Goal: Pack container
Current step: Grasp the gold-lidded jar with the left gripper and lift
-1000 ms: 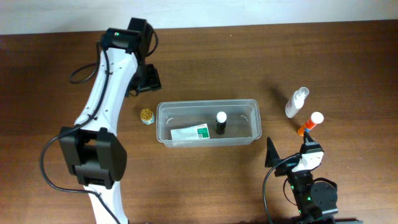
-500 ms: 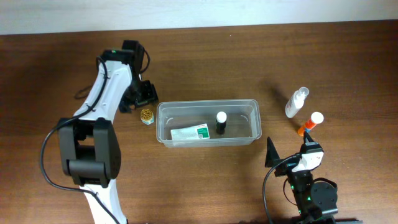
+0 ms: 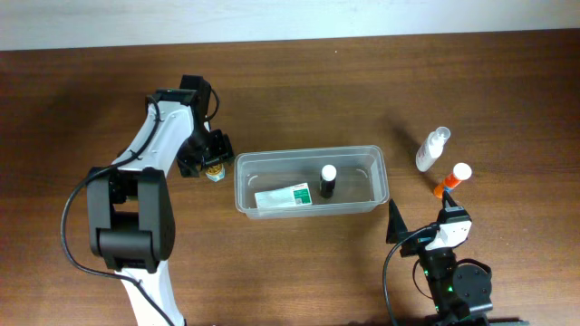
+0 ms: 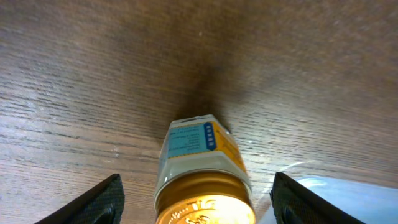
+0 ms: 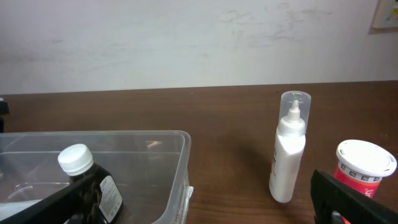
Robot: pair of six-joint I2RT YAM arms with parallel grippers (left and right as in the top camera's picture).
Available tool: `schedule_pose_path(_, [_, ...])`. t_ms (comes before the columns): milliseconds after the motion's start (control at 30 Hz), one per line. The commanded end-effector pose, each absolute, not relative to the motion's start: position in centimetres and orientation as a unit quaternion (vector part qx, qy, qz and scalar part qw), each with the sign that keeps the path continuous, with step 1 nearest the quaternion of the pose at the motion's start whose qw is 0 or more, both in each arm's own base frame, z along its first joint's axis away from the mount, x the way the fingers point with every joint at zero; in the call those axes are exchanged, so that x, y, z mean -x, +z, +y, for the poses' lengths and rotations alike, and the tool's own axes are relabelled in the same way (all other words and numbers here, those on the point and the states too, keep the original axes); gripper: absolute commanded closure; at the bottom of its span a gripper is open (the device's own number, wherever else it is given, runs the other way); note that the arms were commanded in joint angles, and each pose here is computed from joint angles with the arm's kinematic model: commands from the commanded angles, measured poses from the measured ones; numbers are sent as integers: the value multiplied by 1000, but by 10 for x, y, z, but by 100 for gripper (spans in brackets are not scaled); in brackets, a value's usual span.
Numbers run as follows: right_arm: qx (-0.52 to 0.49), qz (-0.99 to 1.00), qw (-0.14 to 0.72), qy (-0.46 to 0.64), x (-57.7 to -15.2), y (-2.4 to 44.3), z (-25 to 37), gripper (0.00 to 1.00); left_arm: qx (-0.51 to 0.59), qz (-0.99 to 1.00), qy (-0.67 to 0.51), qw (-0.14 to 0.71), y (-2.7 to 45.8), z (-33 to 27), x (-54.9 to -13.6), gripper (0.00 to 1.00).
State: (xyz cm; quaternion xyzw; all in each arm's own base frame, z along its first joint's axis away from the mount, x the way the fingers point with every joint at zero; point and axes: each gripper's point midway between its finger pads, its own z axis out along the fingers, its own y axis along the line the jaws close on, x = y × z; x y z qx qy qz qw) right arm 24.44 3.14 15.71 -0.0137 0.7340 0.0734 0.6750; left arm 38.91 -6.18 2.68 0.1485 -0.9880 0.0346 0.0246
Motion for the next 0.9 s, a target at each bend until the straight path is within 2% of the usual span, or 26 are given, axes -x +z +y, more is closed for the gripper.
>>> schedule_pose_path(0, [13,735,675,70,-244,155,30,2,-157,-986,38,28,23,-62,-387,26])
schedule_pose_path(300, [13,735,675,70,-244,155,30,2,-157,-987,35,23,23,-60,-390,51])
schedule_pose_path(700, [13,735,675,70,-244,155,30,2,-156,-988,3,14,20,-49,-392,55])
schedule_pose_path(833, [13,735,675,70,-244,155,30,2,-133,-991,0,-8,34,-45,-404,70])
schedule_pose_path(867, [13,735,675,70,-244,155,30,1,-126,-992,1,-14,42,-45,-407,70])
